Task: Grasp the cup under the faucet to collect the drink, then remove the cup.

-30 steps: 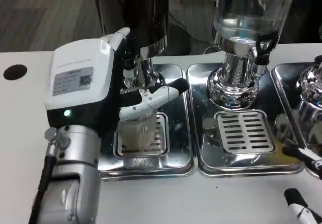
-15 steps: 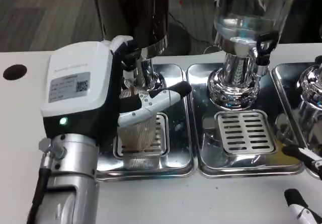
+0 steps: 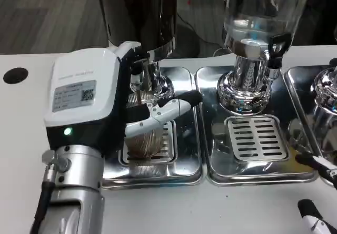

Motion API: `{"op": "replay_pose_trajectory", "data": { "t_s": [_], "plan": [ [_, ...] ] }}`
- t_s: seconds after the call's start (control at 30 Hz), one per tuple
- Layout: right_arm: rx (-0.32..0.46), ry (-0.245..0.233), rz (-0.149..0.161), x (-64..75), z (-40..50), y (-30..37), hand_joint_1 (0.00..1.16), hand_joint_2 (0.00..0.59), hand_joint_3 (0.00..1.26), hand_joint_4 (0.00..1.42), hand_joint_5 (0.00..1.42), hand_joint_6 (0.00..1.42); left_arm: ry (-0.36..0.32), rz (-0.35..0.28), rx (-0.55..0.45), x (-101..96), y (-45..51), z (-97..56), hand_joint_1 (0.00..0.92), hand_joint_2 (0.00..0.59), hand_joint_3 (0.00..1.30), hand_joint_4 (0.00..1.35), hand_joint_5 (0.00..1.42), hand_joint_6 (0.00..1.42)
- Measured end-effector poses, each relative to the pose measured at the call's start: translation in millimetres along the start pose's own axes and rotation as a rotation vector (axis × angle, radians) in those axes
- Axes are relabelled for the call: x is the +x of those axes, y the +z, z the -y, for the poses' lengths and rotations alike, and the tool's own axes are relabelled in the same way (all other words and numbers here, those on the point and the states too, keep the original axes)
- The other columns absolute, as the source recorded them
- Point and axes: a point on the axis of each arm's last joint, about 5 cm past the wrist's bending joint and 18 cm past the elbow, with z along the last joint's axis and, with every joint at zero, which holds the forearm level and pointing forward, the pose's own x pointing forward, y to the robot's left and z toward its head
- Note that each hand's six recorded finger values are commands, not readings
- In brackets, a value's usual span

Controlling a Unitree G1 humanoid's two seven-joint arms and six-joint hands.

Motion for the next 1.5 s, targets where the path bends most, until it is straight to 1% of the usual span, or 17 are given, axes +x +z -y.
{"op": "replay_pose_trajectory", "data": {
  "t_s": [0.6, 0.7, 0.77, 0.83, 1.0, 1.07, 1.23, 1.5],
  "plan": [
    [-0.005, 0.004, 0.004, 1.5, -0.1, -0.2, 0.58, 0.37, 0.24, 0.14, 0.13, 0.09, 0.0, 0.001, -0.003, 0.3, 0.3, 0.3, 0.034, 0.028, 0.36, 0.41, 0.58, 0.89],
    [-0.021, 0.01, 0.017, 3.3, 0.7, 1.5, 0.58, 0.37, 0.24, 0.15, 0.13, 0.08, 0.0, 0.001, -0.003, 0.3, 0.2, 0.3, 0.035, 0.029, 0.36, 0.41, 0.58, 0.89],
    [-0.045, 0.023, 0.028, 5.1, 0.9, 2.9, 0.58, 0.37, 0.24, 0.15, 0.13, 0.07, 0.0, 0.001, -0.003, 0.2, 0.1, 0.3, 0.035, 0.029, 0.36, 0.41, 0.58, 0.89],
    [-0.052, 0.026, 0.031, 5.7, 1.0, 3.2, 0.58, 0.37, 0.24, 0.15, 0.13, 0.06, 0.0, 0.001, -0.004, 0.2, 0.0, 0.3, 0.035, 0.029, 0.36, 0.41, 0.58, 0.89],
    [-0.061, 0.033, 0.031, 5.8, 0.7, 3.3, 0.57, 0.37, 0.25, 0.15, 0.12, 0.06, 0.001, 0.001, -0.006, -0.1, -0.2, 0.6, 0.035, 0.029, 0.36, 0.41, 0.58, 0.89],
    [-0.061, 0.033, 0.031, 5.8, 0.7, 3.3, 0.57, 0.37, 0.25, 0.15, 0.12, 0.06, 0.001, 0.0, -0.006, -0.1, -0.3, 0.6, 0.036, 0.029, 0.36, 0.38, 0.58, 0.89],
    [-0.061, 0.033, 0.031, 5.8, 0.6, 3.3, 0.57, 0.368, 0.25, 0.15, 0.12, 0.06, 0.008, 0.001, -0.007, -0.2, -0.3, 0.7, 0.038, 0.032, 0.35, 0.37, 0.58, 0.89],
    [-0.058, 0.035, 0.033, 6.1, -0.1, 3.4, 0.57, 0.365, 0.25, 0.15, 0.12, 0.06, 0.005, 0.004, -0.007, -0.9, -0.6, 1.2, 0.039, 0.034, 0.36, 0.39, 0.58, 0.89]
  ]
}}
